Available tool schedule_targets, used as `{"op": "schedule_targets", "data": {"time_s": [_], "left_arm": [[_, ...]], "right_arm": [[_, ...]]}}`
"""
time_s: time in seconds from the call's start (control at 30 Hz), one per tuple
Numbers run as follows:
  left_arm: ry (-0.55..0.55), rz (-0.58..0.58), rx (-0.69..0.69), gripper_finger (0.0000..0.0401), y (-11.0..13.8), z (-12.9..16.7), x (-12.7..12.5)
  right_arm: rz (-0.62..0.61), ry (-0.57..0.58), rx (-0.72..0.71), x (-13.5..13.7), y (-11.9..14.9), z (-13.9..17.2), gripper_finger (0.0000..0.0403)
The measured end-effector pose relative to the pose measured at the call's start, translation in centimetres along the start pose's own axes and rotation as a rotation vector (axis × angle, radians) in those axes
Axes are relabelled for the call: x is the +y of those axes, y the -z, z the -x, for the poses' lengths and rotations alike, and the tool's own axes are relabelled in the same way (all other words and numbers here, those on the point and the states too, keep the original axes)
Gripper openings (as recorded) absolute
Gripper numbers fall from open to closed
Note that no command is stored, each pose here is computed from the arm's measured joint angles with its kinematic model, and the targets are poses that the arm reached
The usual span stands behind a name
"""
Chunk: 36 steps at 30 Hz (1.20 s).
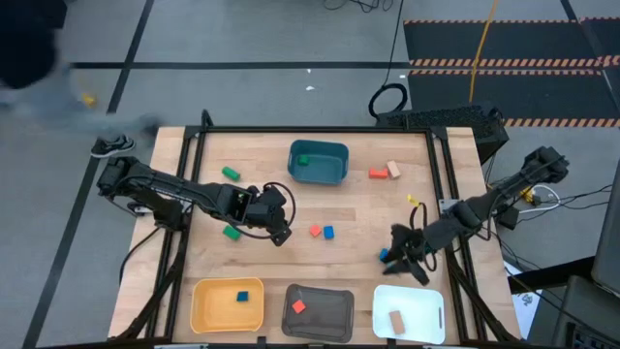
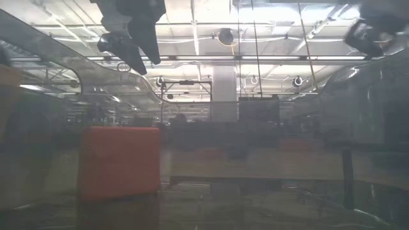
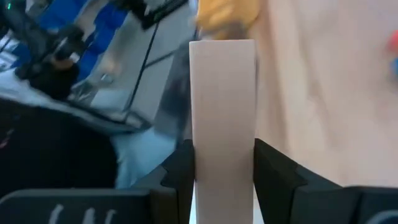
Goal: Sort & place blocks by color
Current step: Put the bottom light brown block into the white bin, then put the bottom green block into the blue bin
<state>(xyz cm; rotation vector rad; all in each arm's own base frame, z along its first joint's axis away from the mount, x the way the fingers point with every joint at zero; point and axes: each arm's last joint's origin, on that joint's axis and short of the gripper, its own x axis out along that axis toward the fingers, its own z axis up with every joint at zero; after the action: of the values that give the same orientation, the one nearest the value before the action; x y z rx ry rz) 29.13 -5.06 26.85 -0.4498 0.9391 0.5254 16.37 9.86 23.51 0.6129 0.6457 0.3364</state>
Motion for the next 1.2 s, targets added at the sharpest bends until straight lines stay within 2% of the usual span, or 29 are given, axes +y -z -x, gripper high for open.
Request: {"op": "schedule_targets", "data": {"time_s": [0.13,0.37,0.6,0.77,0.9,1.03,1.2], "left_arm": [[-0.001,-0.001,0.001,0.0257,0.0,0.0,0.0],[-0.001,-0.007,0.001,0.0257,0.0,0.0,0.0],[-0.001,-0.03,0.001,0.0257,0.0,0.0,0.0],[-0.001,-0.033,0.002,0.0257,0.0,0.0,0.0],[0.0,-0.034,0.006,0.0257,0.0,0.0,0.0],[-0.002,-0.04,0.034,0.0257,0.2,0.0,0.1],[-0.056,-0.027,0.113,0.0257,0.9,0.1,0.8]], "right_arm": [[-0.075,-0.044,0.11,0.9,1.5,-0.7,0.0111],[-0.183,-0.057,0.273,2.2,4.2,-1.9,0.0122],[-0.275,0.04,0.371,2.0,6.1,-3.3,0.0126],[-0.338,0.121,0.405,1.4,6.7,-3.9,0.0146],[-0.392,0.131,0.402,1.4,6.7,-4.1,0.0174],[-0.441,0.124,0.392,1.6,6.5,-3.8,0.0201],[-0.468,0.044,0.348,2.3,5.7,-3.0,0.0226]]}}
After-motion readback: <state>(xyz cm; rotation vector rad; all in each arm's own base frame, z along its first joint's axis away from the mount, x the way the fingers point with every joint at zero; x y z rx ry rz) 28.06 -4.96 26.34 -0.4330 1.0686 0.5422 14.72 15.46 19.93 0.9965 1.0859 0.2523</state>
